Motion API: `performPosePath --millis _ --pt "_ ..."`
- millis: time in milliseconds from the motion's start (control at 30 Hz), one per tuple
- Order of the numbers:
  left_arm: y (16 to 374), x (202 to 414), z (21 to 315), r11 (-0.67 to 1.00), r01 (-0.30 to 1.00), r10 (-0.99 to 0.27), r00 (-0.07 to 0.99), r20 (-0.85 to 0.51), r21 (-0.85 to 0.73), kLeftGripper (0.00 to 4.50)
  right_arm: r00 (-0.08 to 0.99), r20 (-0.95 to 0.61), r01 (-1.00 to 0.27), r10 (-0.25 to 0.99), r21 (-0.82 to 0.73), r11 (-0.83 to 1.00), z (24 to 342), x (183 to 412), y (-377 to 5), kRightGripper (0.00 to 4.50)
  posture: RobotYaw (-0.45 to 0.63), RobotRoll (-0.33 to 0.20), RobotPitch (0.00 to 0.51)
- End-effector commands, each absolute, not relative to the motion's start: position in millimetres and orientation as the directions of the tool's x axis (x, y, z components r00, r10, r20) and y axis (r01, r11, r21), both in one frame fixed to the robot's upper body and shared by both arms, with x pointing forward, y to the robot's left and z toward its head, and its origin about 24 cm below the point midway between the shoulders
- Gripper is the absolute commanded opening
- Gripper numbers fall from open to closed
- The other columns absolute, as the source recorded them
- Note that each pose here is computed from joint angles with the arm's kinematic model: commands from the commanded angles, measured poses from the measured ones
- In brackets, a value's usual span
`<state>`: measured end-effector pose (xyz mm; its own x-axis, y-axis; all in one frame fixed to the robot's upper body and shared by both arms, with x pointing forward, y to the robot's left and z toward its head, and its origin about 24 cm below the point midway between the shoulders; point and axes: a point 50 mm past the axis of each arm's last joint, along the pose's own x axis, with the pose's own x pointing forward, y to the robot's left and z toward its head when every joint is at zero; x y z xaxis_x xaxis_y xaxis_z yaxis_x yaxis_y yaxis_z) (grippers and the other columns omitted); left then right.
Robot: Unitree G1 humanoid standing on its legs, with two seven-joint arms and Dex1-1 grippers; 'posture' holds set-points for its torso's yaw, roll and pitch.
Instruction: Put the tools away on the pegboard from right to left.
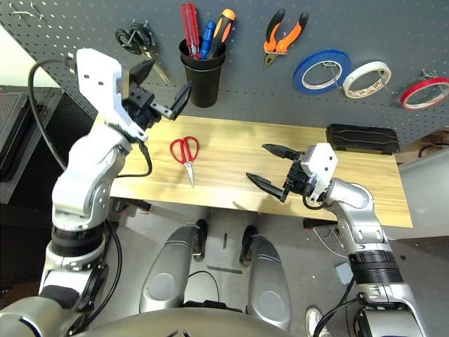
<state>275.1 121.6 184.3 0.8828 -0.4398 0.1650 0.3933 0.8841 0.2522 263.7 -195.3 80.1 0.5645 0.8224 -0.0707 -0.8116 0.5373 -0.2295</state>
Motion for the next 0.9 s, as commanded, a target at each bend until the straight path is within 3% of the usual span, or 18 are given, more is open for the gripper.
performPosePath --millis 33,400,900 --pt "126.2 273.9 153.1 0.893 0.374 -0.404 0.912 0.075 0.251 4.48 0.576 -0.145 -0.811 0.805 -0.225 0.540 71.3 264.1 -192.2 4.50 0.29 0.000 0.299" --pt "137.1 294.5 78.4 0.948 0.255 -0.219 0.957 -0.191 0.191 4.48 0.586 -0.396 -0.808 0.707 -0.223 0.545 51.9 274.8 -190.2 4.50 0.28 0.000 0.310" --pt "141.2 334.8 26.7 0.982 0.138 -0.067 0.894 -0.444 0.131 4.48 0.588 -0.439 -0.805 0.679 -0.242 0.541 40.1 268.9 -170.9 4.50 0.26 0.000 0.321"
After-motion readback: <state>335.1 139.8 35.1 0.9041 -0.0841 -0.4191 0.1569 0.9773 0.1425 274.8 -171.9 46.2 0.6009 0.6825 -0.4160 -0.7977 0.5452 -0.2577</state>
